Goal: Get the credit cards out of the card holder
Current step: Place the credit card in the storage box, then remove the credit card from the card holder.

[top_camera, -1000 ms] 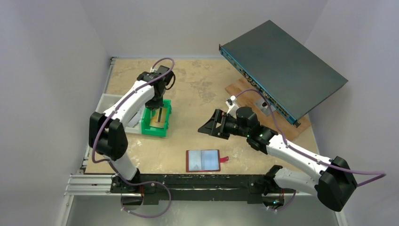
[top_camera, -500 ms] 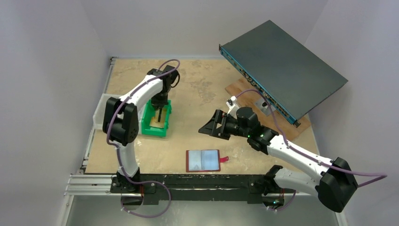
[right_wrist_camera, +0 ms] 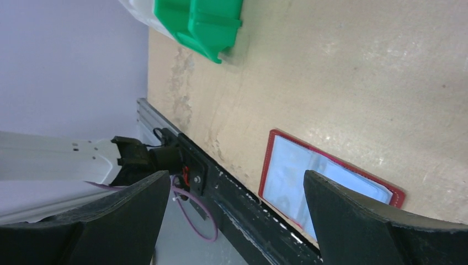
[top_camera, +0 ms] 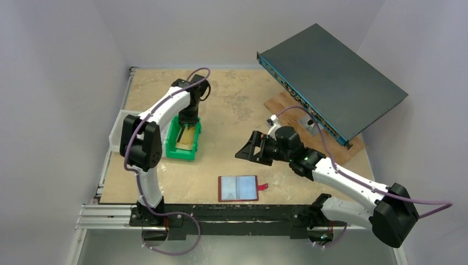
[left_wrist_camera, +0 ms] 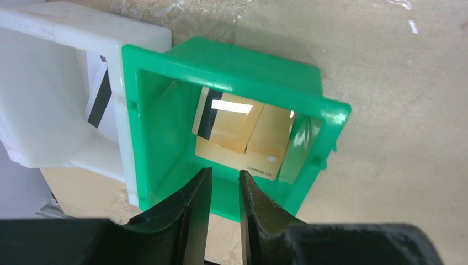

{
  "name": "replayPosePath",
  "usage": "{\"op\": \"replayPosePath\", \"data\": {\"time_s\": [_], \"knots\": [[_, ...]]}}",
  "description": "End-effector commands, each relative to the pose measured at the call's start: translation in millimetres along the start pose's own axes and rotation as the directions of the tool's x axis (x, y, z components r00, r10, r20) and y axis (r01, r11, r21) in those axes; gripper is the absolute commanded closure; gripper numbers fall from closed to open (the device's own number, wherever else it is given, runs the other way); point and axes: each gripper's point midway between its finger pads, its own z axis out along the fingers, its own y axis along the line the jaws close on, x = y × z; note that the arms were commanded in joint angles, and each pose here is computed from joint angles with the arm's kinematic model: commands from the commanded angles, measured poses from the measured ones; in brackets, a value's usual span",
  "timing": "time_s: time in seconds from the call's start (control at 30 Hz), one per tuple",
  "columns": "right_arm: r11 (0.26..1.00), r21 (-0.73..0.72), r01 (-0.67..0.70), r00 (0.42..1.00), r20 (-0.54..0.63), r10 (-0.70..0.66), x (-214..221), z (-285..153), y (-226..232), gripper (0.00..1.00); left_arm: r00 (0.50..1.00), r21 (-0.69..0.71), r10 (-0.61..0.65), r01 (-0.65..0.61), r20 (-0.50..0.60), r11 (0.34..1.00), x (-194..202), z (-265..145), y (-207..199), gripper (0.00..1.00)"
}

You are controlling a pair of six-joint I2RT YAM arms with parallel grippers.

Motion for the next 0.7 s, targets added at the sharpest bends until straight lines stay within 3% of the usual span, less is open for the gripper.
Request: {"op": "replayPosePath", "data": {"time_s": [0.0,0.17,0.4,0.67], "knots": [[0.998,0.046,0.043,0.999,0.010,-0.044,-3.6,3.9,-0.2,0.08,0.995,0.112,-0.038,0.027,0.095,0.993,-7.1,-49.2,8.5,0.75],[0.981,0.162,0.108,0.994,-0.030,-0.104,20.9,16.0,-5.5,0.11,0.989,0.287,-0.064,0.024,0.130,0.958,12.4,-81.4,-0.7,0.74],[0.927,0.323,0.191,0.981,-0.074,-0.177,53.1,30.5,-16.1,0.23,0.990,0.520,-0.092,0.022,0.110,0.854,63.6,-105.6,-19.3,0.75],[0.836,0.470,0.284,0.958,-0.170,-0.230,92.3,54.1,-31.9,0.26,0.993,0.619,-0.100,0.038,0.066,0.784,110.6,-103.3,-30.3,0.77]]}}
